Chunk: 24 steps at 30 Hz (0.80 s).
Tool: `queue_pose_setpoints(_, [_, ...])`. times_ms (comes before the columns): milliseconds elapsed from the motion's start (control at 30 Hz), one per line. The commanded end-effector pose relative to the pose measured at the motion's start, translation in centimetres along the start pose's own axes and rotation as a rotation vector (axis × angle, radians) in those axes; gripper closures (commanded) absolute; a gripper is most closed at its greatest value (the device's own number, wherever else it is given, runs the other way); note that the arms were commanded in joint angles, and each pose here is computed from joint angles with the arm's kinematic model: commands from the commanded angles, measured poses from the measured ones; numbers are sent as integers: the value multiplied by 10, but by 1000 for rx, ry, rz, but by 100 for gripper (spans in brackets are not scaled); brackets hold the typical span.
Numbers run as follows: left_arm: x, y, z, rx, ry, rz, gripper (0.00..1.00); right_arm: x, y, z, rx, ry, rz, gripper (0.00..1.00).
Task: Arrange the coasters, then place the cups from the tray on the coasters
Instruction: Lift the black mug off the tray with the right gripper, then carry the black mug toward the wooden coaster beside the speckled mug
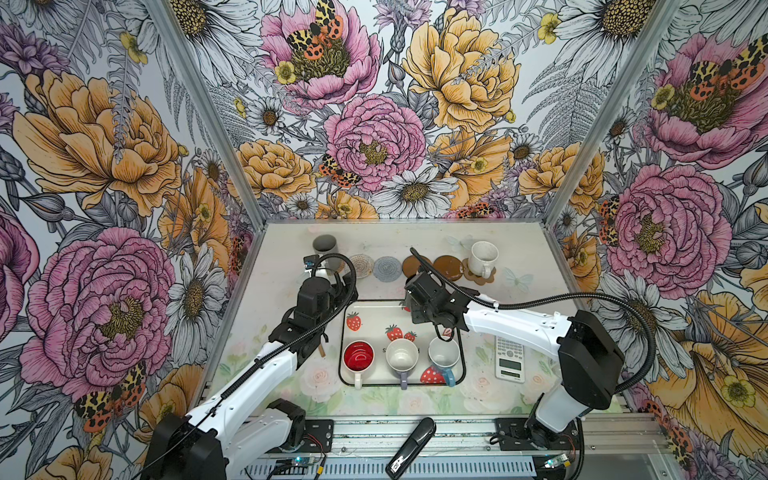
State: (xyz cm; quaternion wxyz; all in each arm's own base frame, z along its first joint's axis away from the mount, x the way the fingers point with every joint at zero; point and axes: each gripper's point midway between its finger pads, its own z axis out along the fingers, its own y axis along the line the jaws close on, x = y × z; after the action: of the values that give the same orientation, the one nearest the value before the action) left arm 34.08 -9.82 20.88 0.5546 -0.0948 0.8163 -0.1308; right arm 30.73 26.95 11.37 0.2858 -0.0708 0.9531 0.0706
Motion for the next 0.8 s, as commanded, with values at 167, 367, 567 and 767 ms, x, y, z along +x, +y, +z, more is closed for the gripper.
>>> queue_pose_setpoints(167, [-5,-3,2,15,-8,-13,5,-39,-9,-26,-10,-145,45,100])
queue_pose_setpoints(367, [-3,-5,4,16,-3,-11,5,-44,-18,-28,-3,-157,53,100])
queue_pose_setpoints(567, [-3,-7,7,21,3,-10,5,-57,-34,-32,10,-182,74,100])
queue_pose_setpoints(767, [-2,-10,10,24,9,-4,5,-65,-48,-33,21,-190,90,100])
